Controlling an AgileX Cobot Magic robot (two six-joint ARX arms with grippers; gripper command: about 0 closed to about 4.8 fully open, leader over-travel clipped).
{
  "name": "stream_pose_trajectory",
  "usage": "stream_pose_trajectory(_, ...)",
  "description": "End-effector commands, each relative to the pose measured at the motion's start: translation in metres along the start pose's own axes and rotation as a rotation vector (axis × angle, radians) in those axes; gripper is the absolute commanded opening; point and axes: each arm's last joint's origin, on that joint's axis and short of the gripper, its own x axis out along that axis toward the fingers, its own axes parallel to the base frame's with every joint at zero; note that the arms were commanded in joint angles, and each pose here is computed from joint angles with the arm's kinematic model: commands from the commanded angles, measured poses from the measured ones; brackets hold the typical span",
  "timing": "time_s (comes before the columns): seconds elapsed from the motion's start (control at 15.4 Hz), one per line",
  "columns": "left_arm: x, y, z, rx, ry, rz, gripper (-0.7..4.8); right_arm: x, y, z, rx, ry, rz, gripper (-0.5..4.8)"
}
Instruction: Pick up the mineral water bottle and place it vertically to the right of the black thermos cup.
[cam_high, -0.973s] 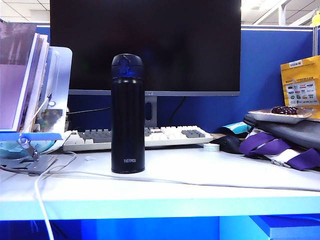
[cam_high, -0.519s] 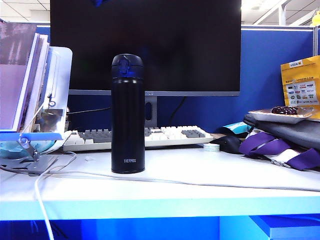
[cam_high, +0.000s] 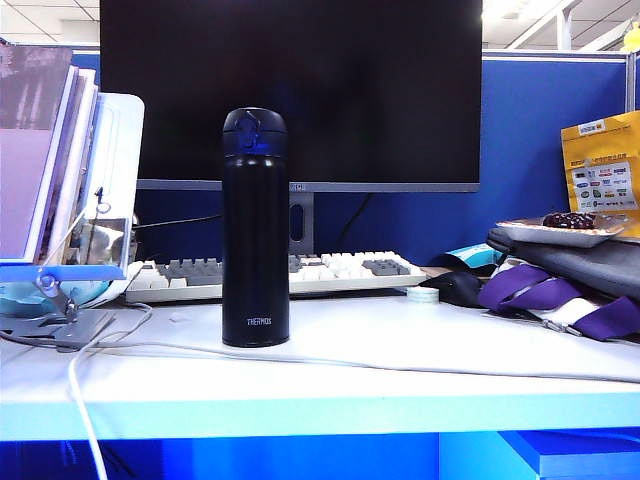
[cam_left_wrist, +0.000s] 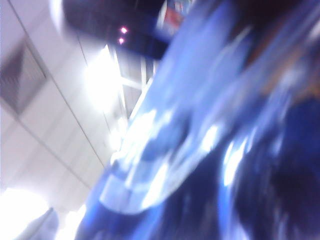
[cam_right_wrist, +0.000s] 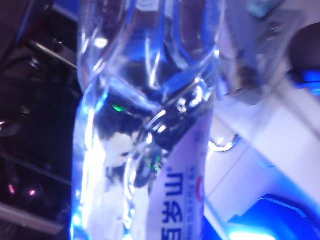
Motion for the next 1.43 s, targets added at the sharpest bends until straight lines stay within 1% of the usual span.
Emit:
stream_pose_trajectory(0.06,0.0,0.0052,0.0011,0.025,-0.008,0.033,4.79,-0.0017,0.0077,-0.0012,-0.021,0.006,0.069,2.33)
stream_pose_trajectory(0.13,0.0,0.0052,0.0011,0.055,-0.008,0.033,4.79,-0.0017,0.0076,-0.0016,-0.016,0.009,0.069,2.33)
stream_pose_trajectory(0.32,0.0,0.0052,0.0012,0.057,-0.008,0.033,4.79,-0.0017,0.0077,-0.0018,-0.016,0.01,0.072,2.33)
stream_pose_trajectory(0.39,0.0,0.0052,0.0012,0.057,-0.009,0.033,4.28,-0.0017,0.0078,-0.0018,-0.015,0.01,0.072,2.33)
stream_pose_trajectory(0.45,0.0,0.0052,0.0012,0.057,-0.009,0.033,3.21,-0.0017,0.0078,-0.0017,-0.013,0.01,0.072,2.33)
stream_pose_trajectory(0.52,-0.0001,0.0053,0.0014,0.056,-0.009,0.033,2.55,-0.0017,0.0078,-0.0017,-0.013,0.01,0.071,2.33)
stream_pose_trajectory(0.58,0.0001,0.005,0.0017,0.055,-0.011,0.032,2.22,-0.0016,0.0076,-0.0016,-0.013,0.01,0.071,2.33)
stream_pose_trajectory(0.65,0.0005,0.0042,0.0042,0.052,-0.018,0.029,2.03,-0.0016,0.0077,-0.0016,-0.013,0.01,0.071,2.33)
stream_pose_trajectory(0.71,0.0006,0.0038,0.0053,0.045,-0.021,0.026,1.2,-0.0016,0.0077,-0.0016,-0.014,0.01,0.071,2.33)
stream_pose_trajectory(0.78,0.0006,0.0036,0.0053,0.029,-0.021,0.024,1.11,-0.0016,0.0077,-0.0016,-0.013,0.01,0.071,2.33)
stream_pose_trajectory(0.91,0.0006,0.0036,0.0053,-0.052,-0.022,0.023,1.1,-0.0016,0.0076,-0.0015,-0.014,0.009,0.071,2.35)
stream_pose_trajectory(0.97,0.0006,0.0036,0.0053,-0.08,-0.022,0.023,1.04,-0.0016,0.0077,-0.0013,-0.017,0.008,0.072,2.93)
stream_pose_trajectory(1.04,0.0006,0.0036,0.0053,-0.113,-0.023,0.022,0.78,-0.0017,0.0079,-0.0009,-0.022,0.004,0.072,4.79)
stream_pose_trajectory(1.23,0.0006,0.0029,0.0052,-0.223,-0.022,0.015,0.74,-0.0018,0.0084,0.0011,-0.043,-0.009,0.075,4.79)
stream_pose_trajectory(1.3,0.0007,0.0018,0.0052,-0.284,-0.02,0.003,0.56,-0.002,0.0088,0.0027,-0.06,-0.02,0.077,4.79)
stream_pose_trajectory(1.36,0.0011,-0.0015,0.0076,-0.318,-0.018,-0.025,0.53,-0.0022,0.0094,0.0045,-0.079,-0.033,0.078,4.79)
stream_pose_trajectory(1.43,0.0012,-0.0039,0.0084,-0.335,-0.017,-0.049,0.53,-0.0022,0.0098,0.006,-0.095,-0.044,0.079,4.79)
